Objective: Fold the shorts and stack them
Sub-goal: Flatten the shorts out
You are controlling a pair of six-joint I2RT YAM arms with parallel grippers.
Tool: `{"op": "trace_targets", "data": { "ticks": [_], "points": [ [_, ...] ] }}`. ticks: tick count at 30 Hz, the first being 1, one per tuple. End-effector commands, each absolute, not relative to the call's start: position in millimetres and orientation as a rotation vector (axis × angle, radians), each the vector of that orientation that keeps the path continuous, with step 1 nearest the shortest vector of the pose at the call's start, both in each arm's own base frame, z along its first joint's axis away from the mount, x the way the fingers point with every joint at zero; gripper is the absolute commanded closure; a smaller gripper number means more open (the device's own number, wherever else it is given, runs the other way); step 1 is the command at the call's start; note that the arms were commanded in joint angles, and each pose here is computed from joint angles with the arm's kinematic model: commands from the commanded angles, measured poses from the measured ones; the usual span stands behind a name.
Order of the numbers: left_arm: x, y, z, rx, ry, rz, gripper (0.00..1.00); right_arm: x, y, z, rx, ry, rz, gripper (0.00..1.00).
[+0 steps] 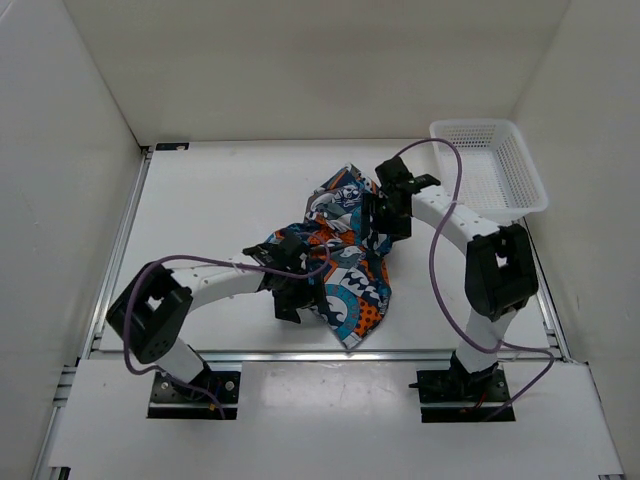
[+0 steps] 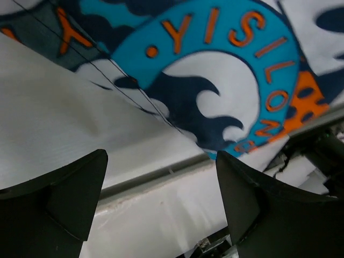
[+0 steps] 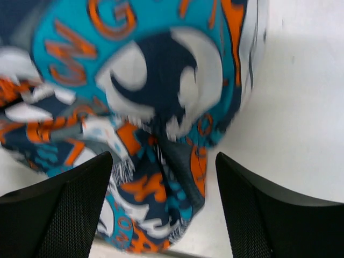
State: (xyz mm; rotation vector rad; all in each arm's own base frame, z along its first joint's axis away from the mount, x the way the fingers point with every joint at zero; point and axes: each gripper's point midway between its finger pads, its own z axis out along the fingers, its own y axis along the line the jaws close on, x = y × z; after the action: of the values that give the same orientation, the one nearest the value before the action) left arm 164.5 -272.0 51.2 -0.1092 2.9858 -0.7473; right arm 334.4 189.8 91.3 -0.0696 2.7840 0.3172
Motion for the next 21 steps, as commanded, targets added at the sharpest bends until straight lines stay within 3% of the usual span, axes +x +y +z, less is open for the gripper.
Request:
{"op": "trace_targets", "data": {
  "ticks": [1, 6, 8, 9, 10, 11, 13, 17, 20, 21],
  "points": [
    [181.1, -283.4, 46.6, -0.177, 2.922, -0.77, 0.07, 364.8, 197.2, 92.2, -0.096, 2.727, 0.289, 0.18],
    [200.9, -298.5, 27.4, -0.191, 2.952, -0.708, 0.19, 397.4, 208.2, 73.8, -0.088, 2.729, 0.256, 0.22],
    [210.6, -303.3, 25.8, -0.205, 2.949, -0.706, 0.44, 402.4, 212.4, 67.5, -0.091, 2.738, 0.264, 0.45],
    [213.4, -299.6, 21.0, -0.212, 2.956, -0.69, 0.61, 403.1, 212.8, 70.3, -0.091, 2.737, 0.265, 0.56],
    [216.6, -297.2, 20.9, -0.228, 2.953, -0.689, 0.79, 406.2, 217.0, 76.0, -0.083, 2.725, 0.291, 0.76],
    [226.3, -289.5, 20.7, -0.263, 2.942, -0.683, 0.9, 404.3, 216.1, 75.4, -0.083, 2.734, 0.287, 0.85],
    [235.1, -275.4, 27.6, -0.291, 2.909, -0.69, 0.9, 413.3, 220.4, 98.4, -0.082, 2.675, 0.316, 1.0],
    [276.8, -228.3, 72.7, -0.361, 2.757, -0.688, 0.9, 434.5, 228.7, 167.7, -0.063, 2.537, 0.436, 1.0],
    [322.6, -175.0, 128.7, -0.397, 2.619, -0.548, 0.9, 443.7, 236.3, 224.2, -0.104, 2.433, 0.531, 1.0],
    [350.4, -152.6, 171.7, -0.426, 2.514, -0.522, 0.9, 451.0, 235.6, 264.6, -0.102, 2.352, 0.564, 1.0]
  ]
}}
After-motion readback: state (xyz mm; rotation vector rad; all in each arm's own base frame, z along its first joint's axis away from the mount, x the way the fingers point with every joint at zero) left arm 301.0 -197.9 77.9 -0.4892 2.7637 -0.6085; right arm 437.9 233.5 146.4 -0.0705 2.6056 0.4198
